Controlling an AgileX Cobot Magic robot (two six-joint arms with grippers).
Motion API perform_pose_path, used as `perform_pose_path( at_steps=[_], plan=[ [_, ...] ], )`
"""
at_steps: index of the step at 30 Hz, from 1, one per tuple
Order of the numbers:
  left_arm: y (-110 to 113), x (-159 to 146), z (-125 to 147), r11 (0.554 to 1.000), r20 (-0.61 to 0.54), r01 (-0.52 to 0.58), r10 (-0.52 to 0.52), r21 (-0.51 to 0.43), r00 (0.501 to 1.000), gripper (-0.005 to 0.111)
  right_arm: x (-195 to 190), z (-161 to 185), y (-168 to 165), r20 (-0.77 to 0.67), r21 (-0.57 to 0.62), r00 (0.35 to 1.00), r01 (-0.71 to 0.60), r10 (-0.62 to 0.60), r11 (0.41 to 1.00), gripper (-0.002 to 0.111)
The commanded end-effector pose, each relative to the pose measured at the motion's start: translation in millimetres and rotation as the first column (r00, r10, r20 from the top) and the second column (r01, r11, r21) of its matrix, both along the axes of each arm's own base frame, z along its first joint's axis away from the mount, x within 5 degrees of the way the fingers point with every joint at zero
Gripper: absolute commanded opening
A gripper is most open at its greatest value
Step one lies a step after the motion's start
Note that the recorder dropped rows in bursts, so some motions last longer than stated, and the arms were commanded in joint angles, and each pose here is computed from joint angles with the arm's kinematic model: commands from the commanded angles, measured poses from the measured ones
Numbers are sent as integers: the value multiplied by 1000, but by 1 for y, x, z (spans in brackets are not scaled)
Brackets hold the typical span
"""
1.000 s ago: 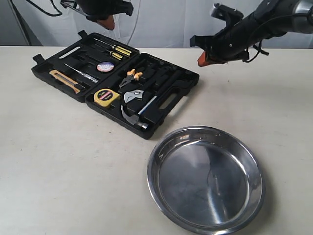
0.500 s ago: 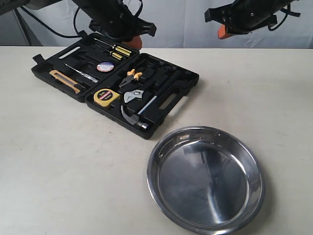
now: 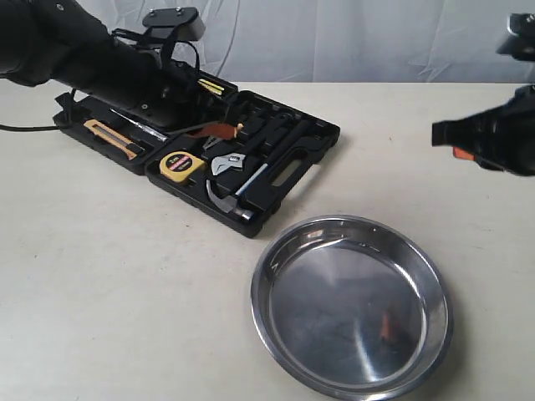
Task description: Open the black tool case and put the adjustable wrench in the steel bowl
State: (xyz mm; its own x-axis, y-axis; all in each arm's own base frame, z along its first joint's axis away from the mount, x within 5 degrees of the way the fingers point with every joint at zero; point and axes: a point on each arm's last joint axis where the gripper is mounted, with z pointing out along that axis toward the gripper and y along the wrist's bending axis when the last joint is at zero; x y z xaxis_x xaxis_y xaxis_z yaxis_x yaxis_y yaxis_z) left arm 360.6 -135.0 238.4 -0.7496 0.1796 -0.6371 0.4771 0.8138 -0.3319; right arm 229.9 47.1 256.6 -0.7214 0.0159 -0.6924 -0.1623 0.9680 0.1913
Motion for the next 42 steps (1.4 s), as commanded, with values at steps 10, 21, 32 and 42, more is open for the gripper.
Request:
perform_pose_path(
  at_steps=[10, 21, 32, 42],
  plan=[
    [-13, 36, -30, 992, 19, 115, -116, 49, 993, 0, -55, -2, -8, 90, 55, 995, 27, -32, 998, -1],
    [-23, 97, -28, 943, 302, 214, -288, 255, 909, 0, -55, -2, -8, 89, 55, 996, 27, -31, 998, -1],
    [-8, 122, -22, 991, 286, -101, 74, 82, 956, 0, -56, -3, -7, 71, 55, 997, 20, -23, 998, -1],
    [51, 124, -38, 916, 67, -350, 344, 195, 937, 0, -57, -4, -7, 67, 55, 998, 18, -21, 998, -1]
  ],
)
